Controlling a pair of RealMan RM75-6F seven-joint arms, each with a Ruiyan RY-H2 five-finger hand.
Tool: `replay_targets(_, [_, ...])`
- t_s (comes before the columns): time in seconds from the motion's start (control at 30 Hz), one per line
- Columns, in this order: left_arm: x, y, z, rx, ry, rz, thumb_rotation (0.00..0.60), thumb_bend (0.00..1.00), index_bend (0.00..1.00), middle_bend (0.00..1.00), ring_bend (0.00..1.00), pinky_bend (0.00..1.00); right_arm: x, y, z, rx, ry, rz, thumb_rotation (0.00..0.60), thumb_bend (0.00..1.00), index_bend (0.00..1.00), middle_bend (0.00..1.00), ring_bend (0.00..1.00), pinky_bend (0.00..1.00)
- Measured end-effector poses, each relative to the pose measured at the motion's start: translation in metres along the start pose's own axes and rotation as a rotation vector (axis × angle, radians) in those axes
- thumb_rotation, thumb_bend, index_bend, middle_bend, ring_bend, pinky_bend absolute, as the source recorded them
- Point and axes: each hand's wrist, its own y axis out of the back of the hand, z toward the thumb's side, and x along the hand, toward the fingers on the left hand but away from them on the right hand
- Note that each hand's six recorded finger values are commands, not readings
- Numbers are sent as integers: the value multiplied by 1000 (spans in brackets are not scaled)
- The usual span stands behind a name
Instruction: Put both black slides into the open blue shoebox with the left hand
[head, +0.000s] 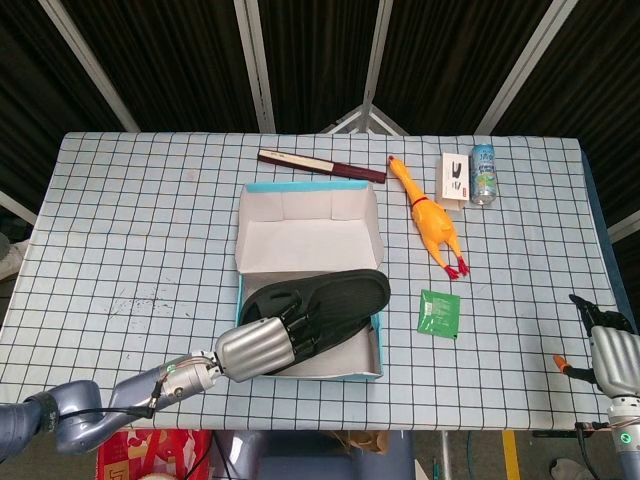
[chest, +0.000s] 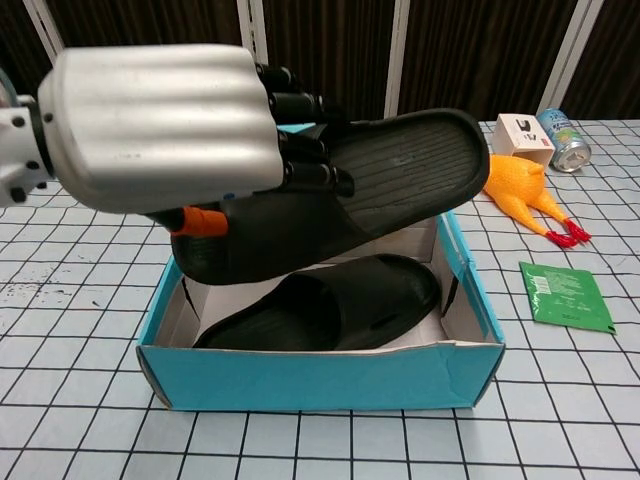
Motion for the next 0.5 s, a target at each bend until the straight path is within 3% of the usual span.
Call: replay_targets(0.5, [-7,-38,24,-289,85,-108,600,517,179,459,144,254,-1,1,-2,-4,-7,0,600,226,132,191,243,148])
